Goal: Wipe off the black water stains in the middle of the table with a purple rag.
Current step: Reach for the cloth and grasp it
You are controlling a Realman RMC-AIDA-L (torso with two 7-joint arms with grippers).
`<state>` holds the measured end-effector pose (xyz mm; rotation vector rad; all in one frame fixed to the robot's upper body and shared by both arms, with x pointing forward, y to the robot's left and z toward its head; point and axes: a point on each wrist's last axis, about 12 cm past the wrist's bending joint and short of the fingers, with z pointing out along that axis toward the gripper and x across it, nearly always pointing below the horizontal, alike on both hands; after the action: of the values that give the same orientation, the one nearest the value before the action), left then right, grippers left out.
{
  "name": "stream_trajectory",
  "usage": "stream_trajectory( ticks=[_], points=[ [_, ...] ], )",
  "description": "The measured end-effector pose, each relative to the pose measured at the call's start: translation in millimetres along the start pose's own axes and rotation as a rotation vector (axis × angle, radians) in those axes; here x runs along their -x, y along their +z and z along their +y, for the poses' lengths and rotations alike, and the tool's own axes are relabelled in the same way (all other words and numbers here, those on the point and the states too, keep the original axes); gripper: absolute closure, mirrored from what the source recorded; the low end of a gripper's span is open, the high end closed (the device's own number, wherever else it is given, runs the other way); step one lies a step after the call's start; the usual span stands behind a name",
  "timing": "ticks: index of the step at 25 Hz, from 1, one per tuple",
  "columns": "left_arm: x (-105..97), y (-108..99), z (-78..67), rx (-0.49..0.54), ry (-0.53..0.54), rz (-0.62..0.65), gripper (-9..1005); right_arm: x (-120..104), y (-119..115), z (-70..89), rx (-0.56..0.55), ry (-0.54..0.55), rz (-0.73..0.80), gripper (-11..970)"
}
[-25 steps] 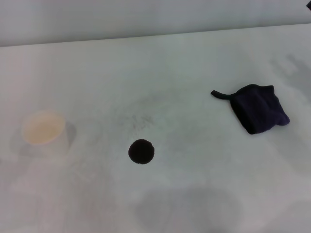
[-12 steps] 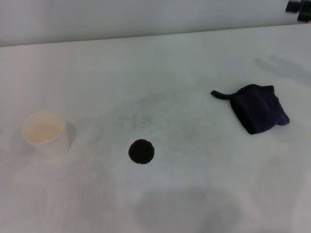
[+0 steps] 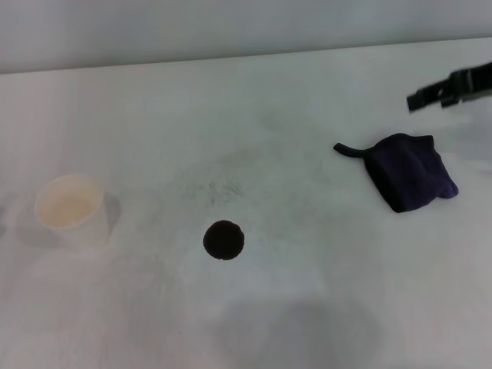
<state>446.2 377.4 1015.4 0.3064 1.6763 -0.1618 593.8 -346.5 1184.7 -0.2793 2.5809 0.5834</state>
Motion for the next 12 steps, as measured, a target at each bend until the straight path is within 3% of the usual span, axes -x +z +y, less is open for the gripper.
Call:
stream_trajectory(
  ticks=[1,2,12],
  points=[
    [0.6,1.3,0.0,-0.002,0.001,-0.002,110,1.7,11.7,9.4,-0.056,-0.027,0.074,188],
    [1.4,2.9,0.0,-0.004,0.003,-0.004,110,1.7,11.7,9.4,-0.056,-0.027,0.074,188],
    [3.0,7.6,-1.3,-0.010,0.025,-0.009,111,13.2,64.8,71.3,-0.294,-0.239,0.318,190]
  ],
)
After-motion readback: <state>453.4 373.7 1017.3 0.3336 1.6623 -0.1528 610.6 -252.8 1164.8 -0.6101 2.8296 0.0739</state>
